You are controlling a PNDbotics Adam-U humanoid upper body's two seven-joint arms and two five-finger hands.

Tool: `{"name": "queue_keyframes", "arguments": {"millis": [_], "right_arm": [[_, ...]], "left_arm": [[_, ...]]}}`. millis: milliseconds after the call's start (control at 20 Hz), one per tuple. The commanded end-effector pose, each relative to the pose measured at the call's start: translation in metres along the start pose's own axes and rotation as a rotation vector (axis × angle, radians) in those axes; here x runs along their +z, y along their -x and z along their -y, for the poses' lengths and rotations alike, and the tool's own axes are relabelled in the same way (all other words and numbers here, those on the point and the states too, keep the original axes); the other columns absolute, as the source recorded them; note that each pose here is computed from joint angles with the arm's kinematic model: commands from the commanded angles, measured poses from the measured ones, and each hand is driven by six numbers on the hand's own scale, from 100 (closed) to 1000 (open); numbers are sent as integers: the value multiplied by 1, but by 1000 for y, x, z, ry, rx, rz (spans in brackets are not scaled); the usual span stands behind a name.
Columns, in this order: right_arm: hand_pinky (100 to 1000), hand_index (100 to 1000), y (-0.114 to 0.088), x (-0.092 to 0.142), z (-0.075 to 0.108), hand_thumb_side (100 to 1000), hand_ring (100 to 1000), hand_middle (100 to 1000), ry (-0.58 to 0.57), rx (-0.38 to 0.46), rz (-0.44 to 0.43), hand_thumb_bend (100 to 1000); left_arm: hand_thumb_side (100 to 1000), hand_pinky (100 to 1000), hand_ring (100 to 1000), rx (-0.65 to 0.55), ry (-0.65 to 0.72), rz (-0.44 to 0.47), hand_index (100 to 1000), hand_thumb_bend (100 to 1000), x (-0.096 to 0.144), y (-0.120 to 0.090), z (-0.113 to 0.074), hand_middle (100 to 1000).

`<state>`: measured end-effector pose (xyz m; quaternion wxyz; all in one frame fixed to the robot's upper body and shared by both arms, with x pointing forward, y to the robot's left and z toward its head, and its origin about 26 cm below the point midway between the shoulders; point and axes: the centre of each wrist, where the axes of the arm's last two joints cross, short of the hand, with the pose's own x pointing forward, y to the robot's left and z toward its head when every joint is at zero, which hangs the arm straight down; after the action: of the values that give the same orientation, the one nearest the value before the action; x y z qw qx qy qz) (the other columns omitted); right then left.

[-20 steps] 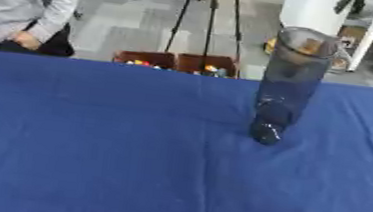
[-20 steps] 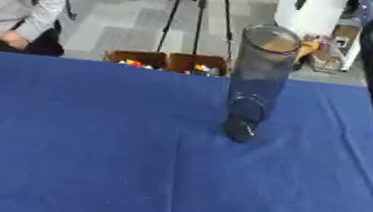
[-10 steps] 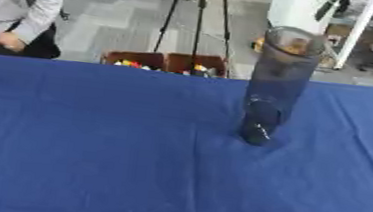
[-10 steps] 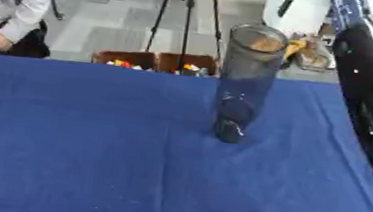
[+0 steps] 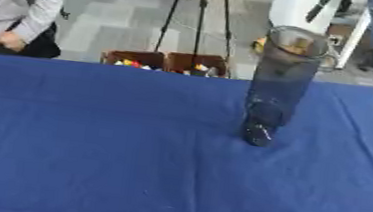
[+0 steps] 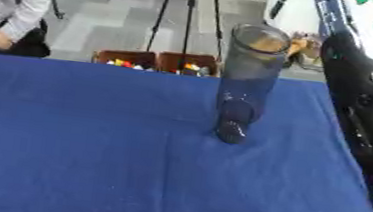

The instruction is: Arrange flowers into the vase.

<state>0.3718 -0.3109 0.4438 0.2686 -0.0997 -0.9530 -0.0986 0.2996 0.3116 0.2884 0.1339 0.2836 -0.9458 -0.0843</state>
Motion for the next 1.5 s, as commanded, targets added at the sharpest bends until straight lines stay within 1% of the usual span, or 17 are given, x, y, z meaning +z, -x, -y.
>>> {"name": "queue_keyframes", "arguments": {"millis": [50,350,650,1150,1350,1500], "right_arm": [[100,100,-5,-5,2,222,100,100,14,-1,13,100],[100,100,2,-4,0,223,100,100,20,-4,-15,100],[100,100,7,-2,0,224,100,100,26,9,-37,100],[100,100,23,2,0,228,100,100,29,80,-100,100],[100,100,28,4,1,234,100,100,22,114,-110,100],[100,100,32,6,2,257,100,100,23,137,-114,100]], "left_arm": [[1000,590,842,-5,-5,41,859,100,-9,-5,-5,822],[1000,590,842,-1,-7,42,859,100,-9,-5,-4,822],[1000,590,842,-1,-9,40,858,100,-9,-5,-4,822],[1000,589,842,0,-12,40,858,100,-9,-5,-4,822],[1000,589,842,0,-13,40,858,100,-8,-5,-4,822],[1000,589,842,1,-14,39,858,100,-8,-5,-4,822]]}}
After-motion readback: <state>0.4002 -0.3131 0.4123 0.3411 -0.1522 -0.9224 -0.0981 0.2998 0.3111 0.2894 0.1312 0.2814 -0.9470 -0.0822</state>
